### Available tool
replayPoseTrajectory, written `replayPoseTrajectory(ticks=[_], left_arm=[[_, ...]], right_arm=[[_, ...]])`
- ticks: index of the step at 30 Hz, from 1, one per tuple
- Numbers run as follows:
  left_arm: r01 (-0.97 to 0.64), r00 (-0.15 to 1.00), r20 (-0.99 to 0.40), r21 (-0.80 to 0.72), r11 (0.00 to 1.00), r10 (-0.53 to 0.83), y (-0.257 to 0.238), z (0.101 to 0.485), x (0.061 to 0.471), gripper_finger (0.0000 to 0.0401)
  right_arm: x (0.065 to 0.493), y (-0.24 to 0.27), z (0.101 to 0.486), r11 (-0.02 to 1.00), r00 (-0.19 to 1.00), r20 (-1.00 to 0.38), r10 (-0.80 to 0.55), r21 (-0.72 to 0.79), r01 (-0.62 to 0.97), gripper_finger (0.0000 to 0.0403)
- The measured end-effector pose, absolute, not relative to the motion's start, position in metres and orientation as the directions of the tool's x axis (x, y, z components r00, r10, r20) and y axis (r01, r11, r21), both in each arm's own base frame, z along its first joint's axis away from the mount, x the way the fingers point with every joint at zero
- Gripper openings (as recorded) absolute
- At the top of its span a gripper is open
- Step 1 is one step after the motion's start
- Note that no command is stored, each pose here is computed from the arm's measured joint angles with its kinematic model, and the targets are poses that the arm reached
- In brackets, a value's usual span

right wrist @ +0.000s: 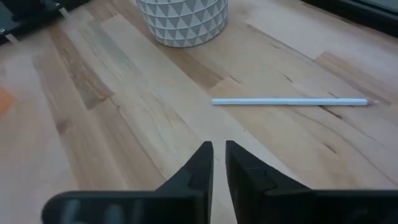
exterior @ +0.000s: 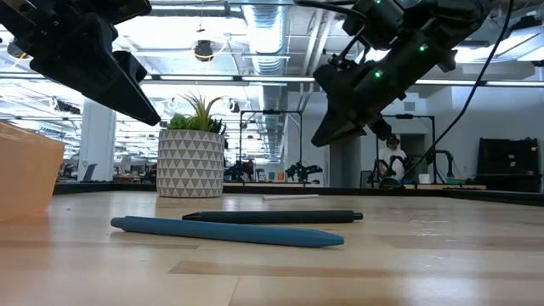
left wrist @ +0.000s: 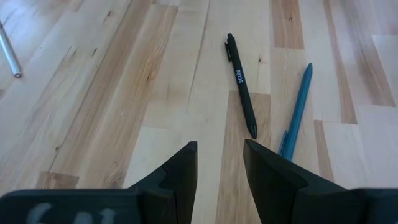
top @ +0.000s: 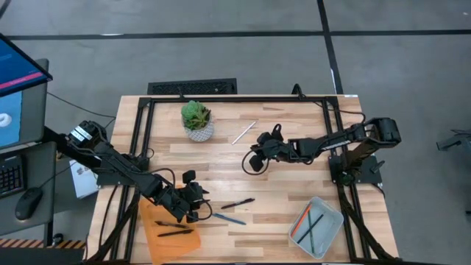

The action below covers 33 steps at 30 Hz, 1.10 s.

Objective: Sort pens & pencils
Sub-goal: Put the white pencil into the gray bin

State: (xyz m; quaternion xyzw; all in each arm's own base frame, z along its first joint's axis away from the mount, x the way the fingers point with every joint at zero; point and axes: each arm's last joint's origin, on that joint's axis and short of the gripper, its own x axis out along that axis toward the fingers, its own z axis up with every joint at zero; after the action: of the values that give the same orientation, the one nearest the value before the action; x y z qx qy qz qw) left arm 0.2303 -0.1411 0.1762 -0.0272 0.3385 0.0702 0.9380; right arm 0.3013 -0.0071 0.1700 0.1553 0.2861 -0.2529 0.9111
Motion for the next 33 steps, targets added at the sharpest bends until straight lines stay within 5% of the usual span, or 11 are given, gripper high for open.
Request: replayPoseTrajectory(ticks=[23, 33], left_arm=[[-0.291, 0.786, -0.572, -0.007, 0.957, 0.234, -0.138, 0.179, 0.231, 0.0123], [-0.239, 0.837, -0.507, 0.001, 0.971, 0.207, -0.141, 0.186, 0.238, 0.0123]], right_arm=[[0.301, -0.01, 0.17, 0.82, 0.705, -0.599, -0.38, 0.134, 0.556, 0.0075], [0.305, -0.021, 0.173, 0.942, 0.768, -0.602, -0.221, 0.072, 0.328, 0.0075]])
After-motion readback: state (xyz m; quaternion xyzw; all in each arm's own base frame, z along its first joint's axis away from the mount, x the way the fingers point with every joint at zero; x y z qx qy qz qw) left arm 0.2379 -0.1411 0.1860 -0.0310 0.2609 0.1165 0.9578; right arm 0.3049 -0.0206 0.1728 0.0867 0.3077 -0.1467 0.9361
